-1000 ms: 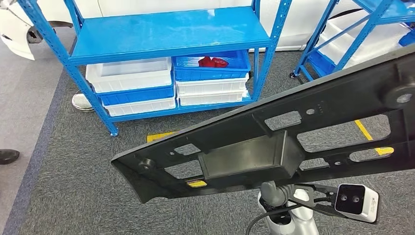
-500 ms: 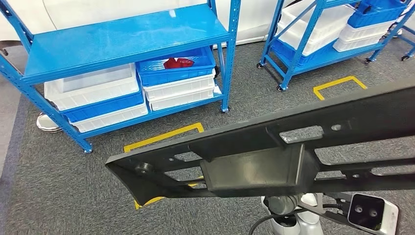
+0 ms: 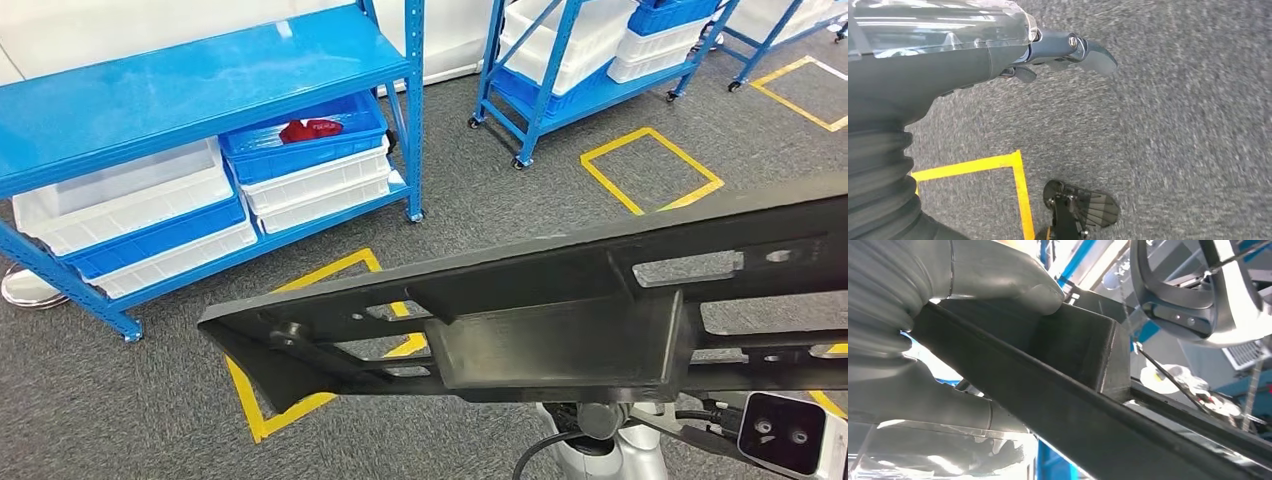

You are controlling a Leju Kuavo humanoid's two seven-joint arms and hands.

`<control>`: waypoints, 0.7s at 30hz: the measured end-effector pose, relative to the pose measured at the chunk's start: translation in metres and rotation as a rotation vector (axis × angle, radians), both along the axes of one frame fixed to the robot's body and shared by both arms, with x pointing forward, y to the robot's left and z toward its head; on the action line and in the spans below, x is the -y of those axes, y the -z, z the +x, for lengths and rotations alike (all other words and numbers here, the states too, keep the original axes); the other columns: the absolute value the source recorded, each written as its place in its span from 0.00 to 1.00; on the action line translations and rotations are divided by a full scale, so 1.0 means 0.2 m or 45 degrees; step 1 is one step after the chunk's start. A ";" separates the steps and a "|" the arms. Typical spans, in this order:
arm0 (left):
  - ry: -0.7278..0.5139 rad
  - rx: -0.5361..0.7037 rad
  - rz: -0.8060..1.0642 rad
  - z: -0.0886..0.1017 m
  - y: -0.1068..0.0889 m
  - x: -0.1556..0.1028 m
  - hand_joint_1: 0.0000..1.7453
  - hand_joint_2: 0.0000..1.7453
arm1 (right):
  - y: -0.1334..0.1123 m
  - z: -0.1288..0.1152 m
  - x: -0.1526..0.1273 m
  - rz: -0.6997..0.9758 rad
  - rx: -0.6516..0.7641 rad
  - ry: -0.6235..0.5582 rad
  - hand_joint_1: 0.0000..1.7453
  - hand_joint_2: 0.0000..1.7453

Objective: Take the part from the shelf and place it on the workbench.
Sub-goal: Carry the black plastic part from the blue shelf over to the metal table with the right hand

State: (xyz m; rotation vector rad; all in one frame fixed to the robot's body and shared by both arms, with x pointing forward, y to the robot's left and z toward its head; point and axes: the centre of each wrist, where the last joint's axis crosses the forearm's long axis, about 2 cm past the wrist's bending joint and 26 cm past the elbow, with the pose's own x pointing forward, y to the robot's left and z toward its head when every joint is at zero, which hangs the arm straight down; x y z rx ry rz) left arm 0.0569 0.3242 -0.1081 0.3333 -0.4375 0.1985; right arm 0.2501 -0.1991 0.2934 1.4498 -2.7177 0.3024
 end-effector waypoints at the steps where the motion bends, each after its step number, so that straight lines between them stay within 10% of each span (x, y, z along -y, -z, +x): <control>1: 0.007 -0.002 0.000 0.00 0.00 0.00 0.00 1.00 | 0.00 0.00 0.00 0.000 0.001 0.001 1.00 1.00; 21: 0.140 -0.077 -0.037 0.00 0.00 0.09 0.00 1.00 | 0.09 -0.06 -0.03 -0.045 -0.064 -0.013 1.00 1.00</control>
